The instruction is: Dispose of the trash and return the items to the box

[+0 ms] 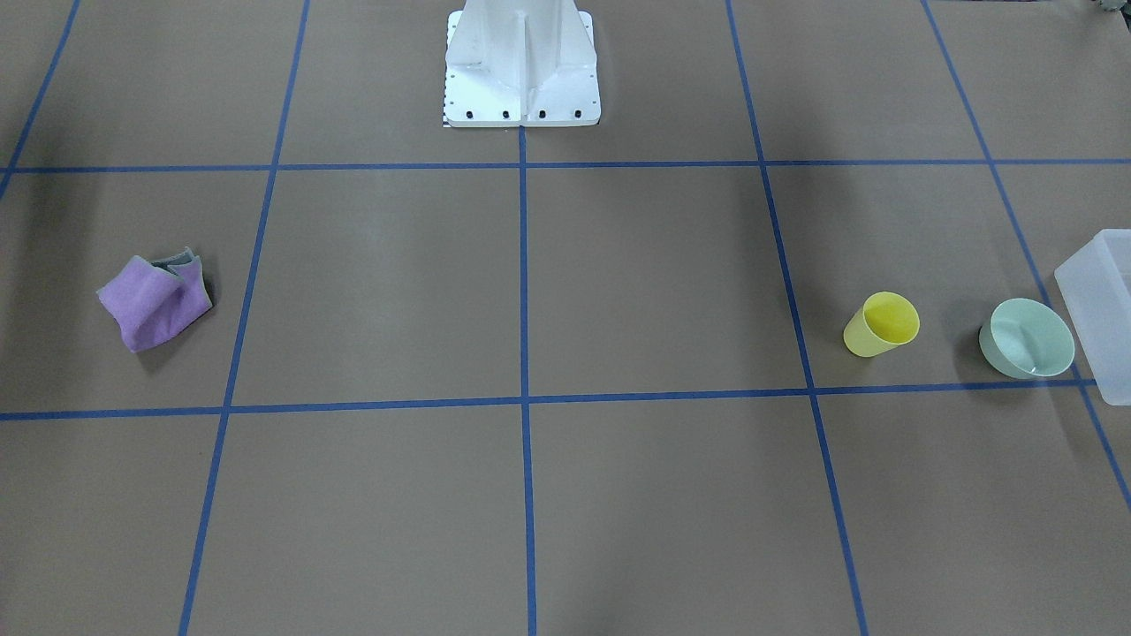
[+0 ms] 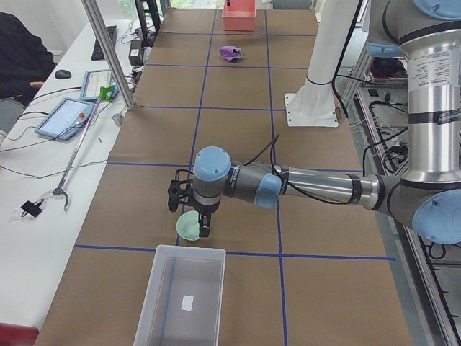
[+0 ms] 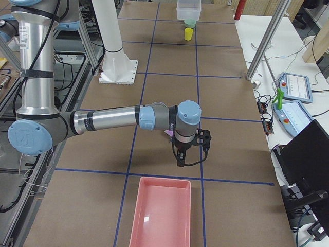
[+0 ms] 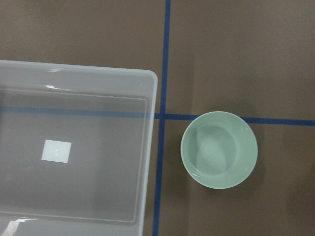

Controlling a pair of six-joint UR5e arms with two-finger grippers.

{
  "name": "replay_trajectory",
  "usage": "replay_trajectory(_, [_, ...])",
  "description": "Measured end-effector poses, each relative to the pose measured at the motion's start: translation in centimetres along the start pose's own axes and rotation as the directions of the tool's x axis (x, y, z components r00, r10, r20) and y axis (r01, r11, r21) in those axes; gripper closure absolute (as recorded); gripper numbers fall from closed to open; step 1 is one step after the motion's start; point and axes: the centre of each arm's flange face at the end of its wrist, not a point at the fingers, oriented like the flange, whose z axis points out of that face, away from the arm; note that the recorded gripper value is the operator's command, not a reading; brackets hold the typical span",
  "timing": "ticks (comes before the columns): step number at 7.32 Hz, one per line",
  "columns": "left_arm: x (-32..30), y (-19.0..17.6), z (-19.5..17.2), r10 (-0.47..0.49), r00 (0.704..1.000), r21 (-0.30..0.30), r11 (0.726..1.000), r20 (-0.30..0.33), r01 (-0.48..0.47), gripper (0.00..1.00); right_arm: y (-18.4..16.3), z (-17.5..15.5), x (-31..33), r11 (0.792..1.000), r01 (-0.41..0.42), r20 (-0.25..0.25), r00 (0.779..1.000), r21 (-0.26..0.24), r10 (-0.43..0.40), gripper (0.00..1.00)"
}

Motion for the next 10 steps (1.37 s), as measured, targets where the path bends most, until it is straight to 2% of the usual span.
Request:
replay_trajectory(2, [5.7,-0.5,1.3,-0.099,0.994,-0.015,0.995,-0.035,0.099,0.01,0.0,0.2,-0.3,1.0,0.003,0.008,1.0,-0.005,-0.003,0.0])
replay_trajectory(4, [9.9,-1.2,3.3,-0.134,0.989,-0.025,0.991,-0.062,0.132,0.02,-0.1,0.3,-0.4,1.0,0.002,0.017,1.0,-0.008,-0.002,0.0])
replay_trajectory(6, [13.3,-1.6,7.8,-0.165,0.984,0.007,0.986,-0.065,0.166,0.02,-0.1,0.3,-0.4,1.0,-0.001,0.018,1.0,-0.009,0.001,0.0])
replay_trajectory(8, [16.0,-1.4,13.8,-0.2,0.973,0.037,0.978,-0.114,0.206,0.02,-0.2,0.3,-0.5,1.0,-0.001,0.019,1.0,-0.007,0.001,0.0])
replay_trajectory(10, [19.6,-0.4,17.0,-0.214,0.966,0.015,0.976,-0.148,0.219,0.03,-0.2,0.2,-0.5,1.0,0.0,0.019,1.0,-0.006,0.0,0.0])
